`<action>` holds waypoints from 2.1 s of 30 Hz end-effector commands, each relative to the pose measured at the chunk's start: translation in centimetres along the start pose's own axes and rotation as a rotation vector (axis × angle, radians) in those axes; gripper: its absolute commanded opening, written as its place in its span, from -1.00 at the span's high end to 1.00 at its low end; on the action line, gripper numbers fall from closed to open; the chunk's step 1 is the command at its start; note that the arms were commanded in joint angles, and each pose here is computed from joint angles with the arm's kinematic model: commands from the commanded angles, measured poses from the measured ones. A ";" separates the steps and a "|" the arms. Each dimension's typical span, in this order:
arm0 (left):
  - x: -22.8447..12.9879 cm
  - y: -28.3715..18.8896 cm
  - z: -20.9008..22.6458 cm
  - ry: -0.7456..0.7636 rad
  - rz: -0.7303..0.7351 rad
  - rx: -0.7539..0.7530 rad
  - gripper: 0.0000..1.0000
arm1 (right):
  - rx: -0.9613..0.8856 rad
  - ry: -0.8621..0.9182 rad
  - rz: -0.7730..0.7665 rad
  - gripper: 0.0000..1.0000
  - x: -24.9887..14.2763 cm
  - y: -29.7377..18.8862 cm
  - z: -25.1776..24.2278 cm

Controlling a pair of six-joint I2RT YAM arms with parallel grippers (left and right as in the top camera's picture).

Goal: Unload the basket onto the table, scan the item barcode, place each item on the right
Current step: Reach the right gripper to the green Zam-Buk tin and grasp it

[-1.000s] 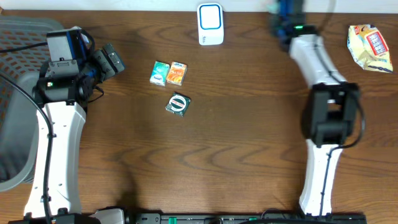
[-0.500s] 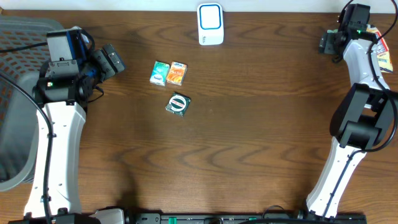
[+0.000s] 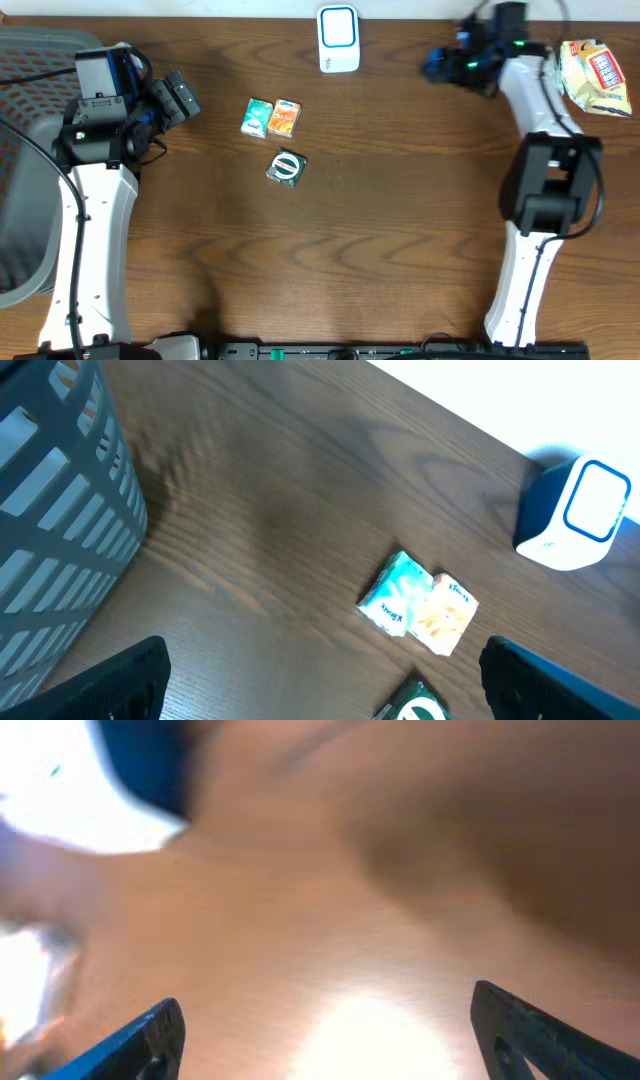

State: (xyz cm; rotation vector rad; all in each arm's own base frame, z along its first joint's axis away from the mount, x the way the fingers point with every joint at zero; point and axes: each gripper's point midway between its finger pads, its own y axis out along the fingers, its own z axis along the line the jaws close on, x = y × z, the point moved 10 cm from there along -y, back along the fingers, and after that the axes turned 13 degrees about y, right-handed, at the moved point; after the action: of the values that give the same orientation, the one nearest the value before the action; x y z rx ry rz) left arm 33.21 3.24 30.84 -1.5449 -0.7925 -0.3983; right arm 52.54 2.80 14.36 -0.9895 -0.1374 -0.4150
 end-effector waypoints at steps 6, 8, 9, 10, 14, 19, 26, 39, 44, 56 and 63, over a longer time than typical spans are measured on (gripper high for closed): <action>0.1 0.0 0.1 0.002 -0.003 0.014 -0.95 | 0.175 -0.145 0.248 -0.71 -6.9 3.2 11.9; 0.1 0.0 0.1 0.002 -0.003 0.014 -0.96 | 0.175 -0.188 0.279 -0.80 -8.5 4.1 13.9; 0.1 0.0 0.1 0.002 -0.002 0.014 -0.96 | 0.175 -0.206 0.297 -0.85 -9.4 4.5 14.8; 0.1 0.0 0.1 0.002 -0.003 0.014 -0.96 | 0.162 -0.227 0.316 -0.86 -10.4 4.9 15.8; 0.1 0.0 0.1 0.002 -0.003 0.014 -0.95 | 0.063 -0.291 0.365 -0.96 -13.8 6.1 18.1; 0.1 0.0 0.1 0.002 -0.003 0.014 -0.96 | 0.022 -0.333 0.428 -0.98 -17.4 6.9 20.7; 0.1 0.0 0.1 0.002 -0.003 0.014 -0.95 | -0.083 -0.570 0.393 -0.98 -20.6 7.8 23.0; 0.1 0.0 0.1 0.002 -0.003 0.014 -0.96 | -0.152 -0.969 0.463 -0.99 -23.9 8.0 23.7; 0.1 0.0 0.1 0.002 -0.003 0.014 -0.96 | -0.157 -0.966 0.472 -0.99 -24.4 8.9 22.8; 0.1 0.0 0.1 0.002 -0.003 0.014 -0.96 | -0.141 -0.974 0.441 -0.49 -25.2 10.9 21.5; 0.1 0.0 0.1 0.002 -0.003 0.014 -0.96 | -0.149 -0.941 0.438 -0.22 -25.1 10.5 21.6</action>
State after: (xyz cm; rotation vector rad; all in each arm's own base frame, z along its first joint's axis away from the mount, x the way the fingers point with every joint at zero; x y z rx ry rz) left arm 33.21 3.24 30.84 -1.5448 -0.7922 -0.3986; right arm 35.69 33.22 10.14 -1.2623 -0.7611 0.4865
